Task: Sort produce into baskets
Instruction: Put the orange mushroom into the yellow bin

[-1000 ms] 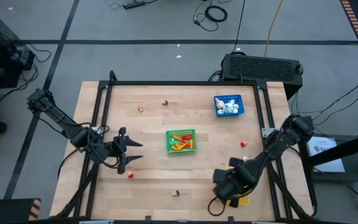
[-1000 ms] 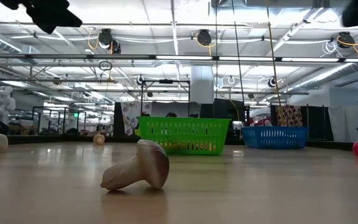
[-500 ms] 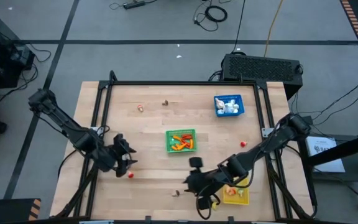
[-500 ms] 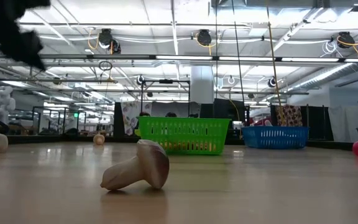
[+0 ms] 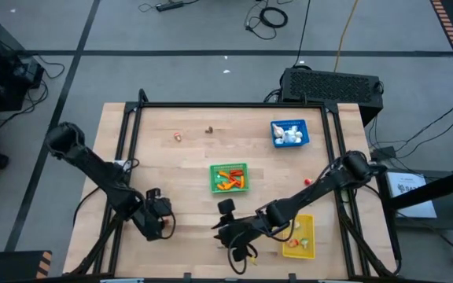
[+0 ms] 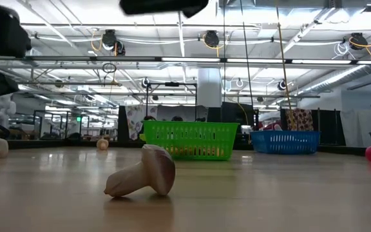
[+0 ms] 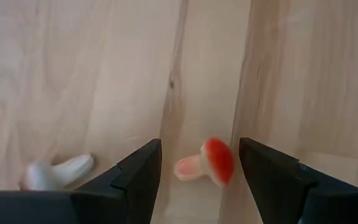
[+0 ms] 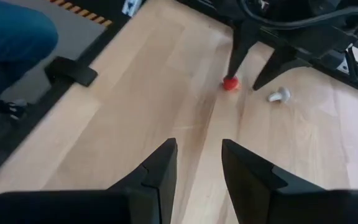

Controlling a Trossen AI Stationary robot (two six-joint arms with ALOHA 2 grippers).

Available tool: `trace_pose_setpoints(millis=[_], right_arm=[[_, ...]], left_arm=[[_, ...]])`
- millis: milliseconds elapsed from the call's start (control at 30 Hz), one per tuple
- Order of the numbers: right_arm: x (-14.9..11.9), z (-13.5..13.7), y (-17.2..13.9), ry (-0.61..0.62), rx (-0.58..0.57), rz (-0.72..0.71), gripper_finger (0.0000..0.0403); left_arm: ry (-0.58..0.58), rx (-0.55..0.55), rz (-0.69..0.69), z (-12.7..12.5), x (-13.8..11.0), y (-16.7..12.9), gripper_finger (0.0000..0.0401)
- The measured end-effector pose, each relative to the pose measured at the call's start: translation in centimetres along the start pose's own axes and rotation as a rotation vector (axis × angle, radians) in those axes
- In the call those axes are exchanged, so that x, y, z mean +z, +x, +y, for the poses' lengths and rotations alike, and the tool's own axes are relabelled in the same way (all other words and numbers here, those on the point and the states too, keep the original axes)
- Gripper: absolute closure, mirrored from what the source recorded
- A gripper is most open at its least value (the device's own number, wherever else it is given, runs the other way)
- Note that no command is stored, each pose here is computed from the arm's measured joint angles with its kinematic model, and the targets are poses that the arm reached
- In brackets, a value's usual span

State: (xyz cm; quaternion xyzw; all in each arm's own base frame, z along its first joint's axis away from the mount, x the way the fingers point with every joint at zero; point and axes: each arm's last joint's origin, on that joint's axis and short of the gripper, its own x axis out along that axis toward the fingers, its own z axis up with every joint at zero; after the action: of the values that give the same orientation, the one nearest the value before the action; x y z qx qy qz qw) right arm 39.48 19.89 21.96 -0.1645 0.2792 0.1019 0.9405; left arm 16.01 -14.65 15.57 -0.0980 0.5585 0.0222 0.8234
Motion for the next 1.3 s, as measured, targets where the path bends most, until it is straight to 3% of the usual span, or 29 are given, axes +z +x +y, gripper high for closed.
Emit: trace_pose_setpoints(millis=[300, 733, 933, 1300], right_arm=[[-0.3, -0.4, 0.6, 0.017, 0.002, -0.003, 0.0284], [-0.3, -0.7, 0.7, 0.024, -0.002, -0.002, 0.0284], [-0.4, -1.6, 0.9, 0.084, -0.020, 0.003, 0.0284], [-0.4, -1.8, 1.0, 0.088, -0.023, 0.004, 0.0284]], left_arm=[[-0.009, 0.002, 0.001, -0.7, -1.0, 0.0, 0.0177], [0.012, 0.140, -0.144, -1.0, -1.6, 0.7, 0.0177], [-0.003, 0.098, -0.067, -1.0, -1.5, 0.8, 0.0177], [0.000, 0.079, -0.035, -1.0, -1.6, 0.8, 0.0177]])
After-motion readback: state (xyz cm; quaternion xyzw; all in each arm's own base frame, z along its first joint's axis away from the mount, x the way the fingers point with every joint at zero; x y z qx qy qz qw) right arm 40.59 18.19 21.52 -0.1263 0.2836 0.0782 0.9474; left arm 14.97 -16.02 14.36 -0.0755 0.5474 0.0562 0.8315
